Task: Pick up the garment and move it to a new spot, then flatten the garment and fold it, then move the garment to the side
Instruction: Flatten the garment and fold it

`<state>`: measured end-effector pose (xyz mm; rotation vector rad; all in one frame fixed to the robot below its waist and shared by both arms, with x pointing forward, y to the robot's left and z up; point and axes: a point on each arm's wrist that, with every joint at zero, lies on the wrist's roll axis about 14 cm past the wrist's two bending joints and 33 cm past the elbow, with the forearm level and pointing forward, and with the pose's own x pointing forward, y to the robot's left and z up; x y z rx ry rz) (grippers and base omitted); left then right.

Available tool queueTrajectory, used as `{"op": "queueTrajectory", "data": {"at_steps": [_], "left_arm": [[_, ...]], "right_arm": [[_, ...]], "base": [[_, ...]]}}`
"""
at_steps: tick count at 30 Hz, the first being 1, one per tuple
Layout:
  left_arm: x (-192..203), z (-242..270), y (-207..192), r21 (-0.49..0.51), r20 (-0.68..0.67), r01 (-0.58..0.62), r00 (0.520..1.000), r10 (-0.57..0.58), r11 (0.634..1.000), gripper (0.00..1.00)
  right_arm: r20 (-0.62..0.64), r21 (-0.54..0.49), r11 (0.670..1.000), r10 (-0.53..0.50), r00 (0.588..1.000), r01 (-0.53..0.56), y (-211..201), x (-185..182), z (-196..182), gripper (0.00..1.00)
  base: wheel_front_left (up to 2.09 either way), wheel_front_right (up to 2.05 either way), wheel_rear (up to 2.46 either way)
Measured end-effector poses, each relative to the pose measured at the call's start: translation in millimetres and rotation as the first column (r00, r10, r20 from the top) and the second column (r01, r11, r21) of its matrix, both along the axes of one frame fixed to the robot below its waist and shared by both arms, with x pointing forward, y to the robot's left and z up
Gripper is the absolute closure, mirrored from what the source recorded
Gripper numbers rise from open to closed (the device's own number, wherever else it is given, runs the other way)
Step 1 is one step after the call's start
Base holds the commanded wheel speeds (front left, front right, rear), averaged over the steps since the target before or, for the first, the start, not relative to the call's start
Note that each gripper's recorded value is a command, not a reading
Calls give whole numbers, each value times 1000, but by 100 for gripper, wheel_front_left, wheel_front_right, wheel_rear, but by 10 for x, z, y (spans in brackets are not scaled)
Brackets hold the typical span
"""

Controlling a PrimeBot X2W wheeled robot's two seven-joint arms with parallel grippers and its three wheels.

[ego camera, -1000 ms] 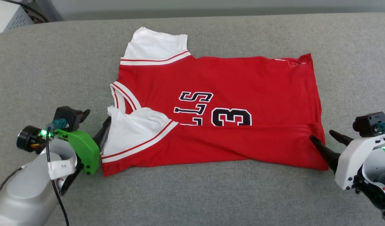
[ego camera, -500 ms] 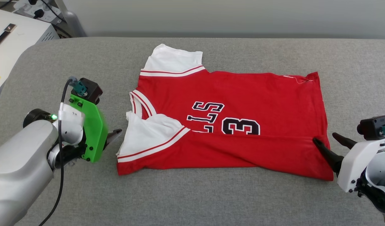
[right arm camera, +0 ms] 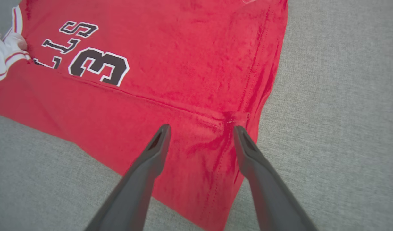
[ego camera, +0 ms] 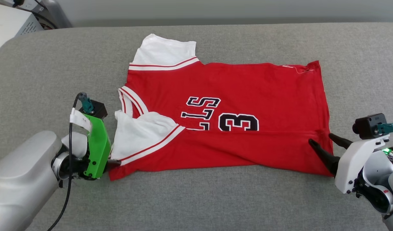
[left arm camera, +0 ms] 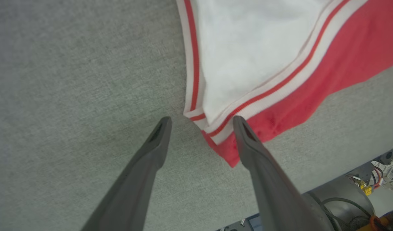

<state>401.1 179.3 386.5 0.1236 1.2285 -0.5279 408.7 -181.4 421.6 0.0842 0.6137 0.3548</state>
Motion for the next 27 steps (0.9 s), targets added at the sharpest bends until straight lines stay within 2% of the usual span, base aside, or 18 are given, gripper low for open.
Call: {"op": "queueTrajectory", "data": {"at_steps": [5, 6, 7, 8, 12, 18, 22, 27], "left_arm": [[-55, -274, -20, 20, -79, 10, 997, -8, 1000, 0], [-52, -286, -26, 19, -80, 12, 997, -11, 1000, 11], [-51, -291, -27, 20, -78, 15, 997, -14, 1000, 90], [-52, -290, -29, 19, -75, 17, 997, -15, 1000, 100], [-64, -237, -123, -21, -40, 17, 999, -18, 1000, 100], [-81, -54, -193, -62, 46, 37, 998, -34, 997, 100], [-103, 78, -202, -80, 97, 55, 994, -47, 995, 100], [-126, 120, -175, -84, 123, 63, 991, -53, 994, 100]], "right_arm": [[-38, -8, 1000, -12, 999, 12, -46, -28, -120, 0], [-39, -11, 1000, -17, 999, 16, -67, -28, -124, 0], [-38, -13, 1000, -19, 999, 19, -81, -25, -120, 0], [-34, -16, 1000, -21, 999, 20, -94, -15, -105, 0], [5, -33, 999, -8, 1000, 8, -118, 57, 37, 0], [25, -121, 991, 58, 998, -55, -199, 166, 403, 0], [-96, -191, 977, 82, 992, -99, -331, 90, 454, 0], [-270, -252, 955, 88, 959, -158, -431, -61, 314, 0]], "base": [[0, 0, 0], [0, 0, 0], [0, 0, 0], [0, 0, 0], [0, 0, 0], [0, 0, 0], [0, 0, 0], [0, 0, 0]]}}
